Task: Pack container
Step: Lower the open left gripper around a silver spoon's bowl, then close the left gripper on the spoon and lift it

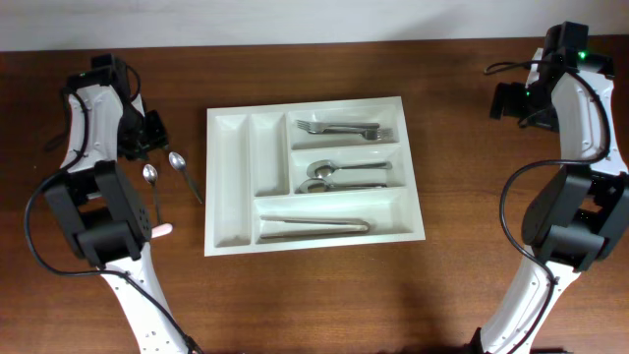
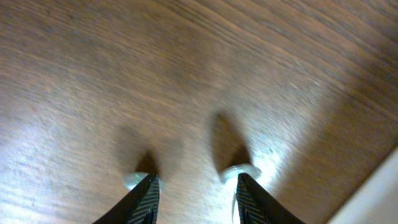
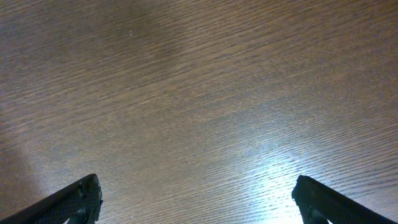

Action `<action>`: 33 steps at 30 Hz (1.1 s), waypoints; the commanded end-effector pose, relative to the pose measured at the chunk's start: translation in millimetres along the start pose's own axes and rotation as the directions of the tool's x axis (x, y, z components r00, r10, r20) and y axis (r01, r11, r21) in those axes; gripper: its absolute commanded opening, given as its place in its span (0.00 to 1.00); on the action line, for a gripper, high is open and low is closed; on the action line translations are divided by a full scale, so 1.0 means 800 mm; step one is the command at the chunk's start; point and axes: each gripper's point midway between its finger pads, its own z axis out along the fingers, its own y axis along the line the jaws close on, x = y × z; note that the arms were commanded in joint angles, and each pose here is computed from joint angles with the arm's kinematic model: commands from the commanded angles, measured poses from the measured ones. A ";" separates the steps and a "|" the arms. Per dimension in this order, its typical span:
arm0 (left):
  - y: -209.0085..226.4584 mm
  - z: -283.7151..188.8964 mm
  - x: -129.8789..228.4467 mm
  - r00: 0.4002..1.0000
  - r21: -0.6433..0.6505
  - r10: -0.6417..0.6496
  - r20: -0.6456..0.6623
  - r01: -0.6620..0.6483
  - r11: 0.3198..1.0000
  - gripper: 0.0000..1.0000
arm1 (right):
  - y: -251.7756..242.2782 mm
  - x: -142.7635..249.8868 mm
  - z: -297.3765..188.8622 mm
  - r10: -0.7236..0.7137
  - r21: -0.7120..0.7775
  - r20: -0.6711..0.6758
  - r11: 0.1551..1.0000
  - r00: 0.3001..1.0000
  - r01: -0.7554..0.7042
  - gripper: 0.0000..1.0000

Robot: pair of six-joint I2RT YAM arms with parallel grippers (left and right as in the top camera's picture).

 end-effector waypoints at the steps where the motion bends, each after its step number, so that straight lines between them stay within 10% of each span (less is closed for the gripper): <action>1: -0.024 -0.028 -0.003 0.998 0.024 0.046 0.048 -0.047 0.999 0.42 | -0.001 -0.013 -0.027 -0.002 -0.005 0.054 1.000 0.999 0.003 0.99; 33: -0.035 0.011 0.029 0.995 -0.026 0.091 -0.030 -0.092 0.995 0.42 | -0.001 -0.013 -0.027 -0.002 -0.005 0.054 1.000 0.999 0.003 0.99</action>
